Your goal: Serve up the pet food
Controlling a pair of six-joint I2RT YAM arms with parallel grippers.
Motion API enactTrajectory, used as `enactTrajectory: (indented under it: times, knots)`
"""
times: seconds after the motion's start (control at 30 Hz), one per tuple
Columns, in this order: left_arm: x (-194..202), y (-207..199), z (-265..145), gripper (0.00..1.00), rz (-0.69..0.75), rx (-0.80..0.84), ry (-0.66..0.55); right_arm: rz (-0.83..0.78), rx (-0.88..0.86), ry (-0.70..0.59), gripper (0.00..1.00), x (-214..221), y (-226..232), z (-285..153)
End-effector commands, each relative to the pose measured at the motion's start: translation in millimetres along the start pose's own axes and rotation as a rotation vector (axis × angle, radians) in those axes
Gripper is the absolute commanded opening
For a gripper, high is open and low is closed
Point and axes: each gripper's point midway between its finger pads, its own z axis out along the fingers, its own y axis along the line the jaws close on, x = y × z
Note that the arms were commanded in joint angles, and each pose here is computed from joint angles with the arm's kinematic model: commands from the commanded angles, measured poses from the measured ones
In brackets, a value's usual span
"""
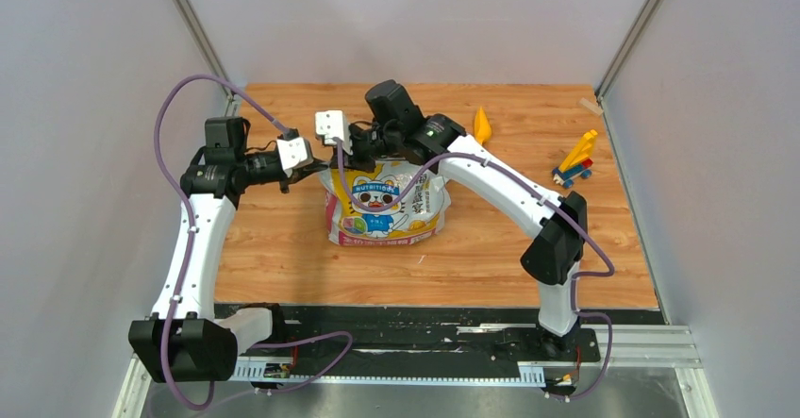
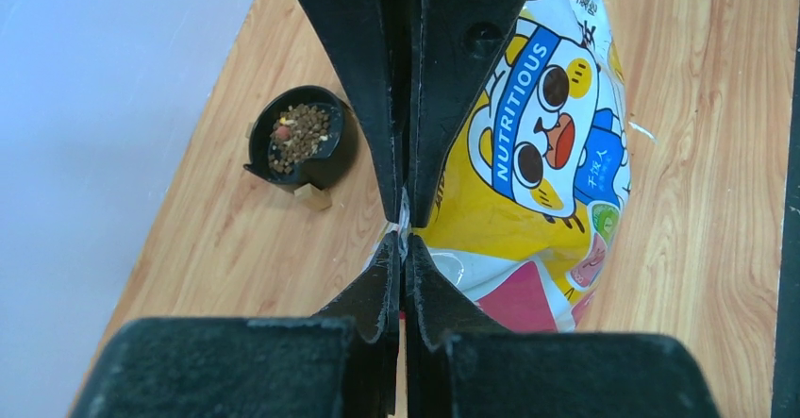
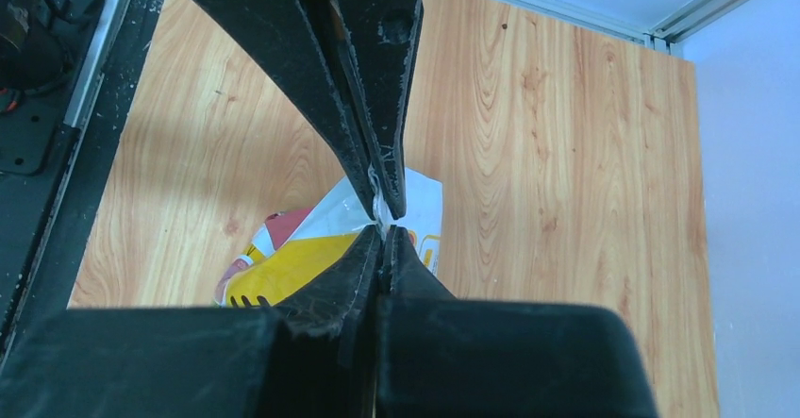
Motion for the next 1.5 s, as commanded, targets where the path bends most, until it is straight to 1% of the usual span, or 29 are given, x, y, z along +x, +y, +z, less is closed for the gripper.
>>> enactTrajectory:
  times: [0.0, 0.2, 0.3, 0.37, 0.63, 0.83, 1.07, 1.3, 1.47]
  knots:
    - [-9, 12, -12, 0.0, 0.098, -0.055, 0.028, -0.011, 0.072, 0.117, 0.0, 20, -12, -43]
    - [-9, 12, -15, 0.0, 0.096, -0.062, 0.03, 0.037, 0.137, 0.173, 0.0, 44, -20, -79]
    - [-10, 13, -17, 0.0, 0.099, -0.069, 0.029, 0.064, 0.173, 0.272, 0.0, 72, -20, -90]
    - [-10, 13, -17, 0.0, 0.1, -0.071, 0.029, 0.083, 0.188, 0.312, 0.0, 86, -18, -98]
    - [-10, 13, -19, 0.0, 0.101, -0.076, 0.035, 0.164, 0.299, 0.384, 0.0, 109, -16, -145]
    - [-9, 12, -19, 0.0, 0.101, -0.078, 0.038, 0.219, 0.394, 0.407, 0.0, 123, -13, -190]
    - [-10, 12, -19, 0.0, 0.1, -0.077, 0.035, 0.304, 0.489, 0.46, 0.0, 152, -4, -234]
    - [-10, 11, -19, 0.0, 0.096, -0.071, 0.03, 0.324, 0.574, 0.494, 0.0, 166, 6, -270]
    - [-14, 8, -17, 0.0, 0.093, -0.054, 0.004, 0.312, 0.645, 0.526, 0.0, 172, 9, -294]
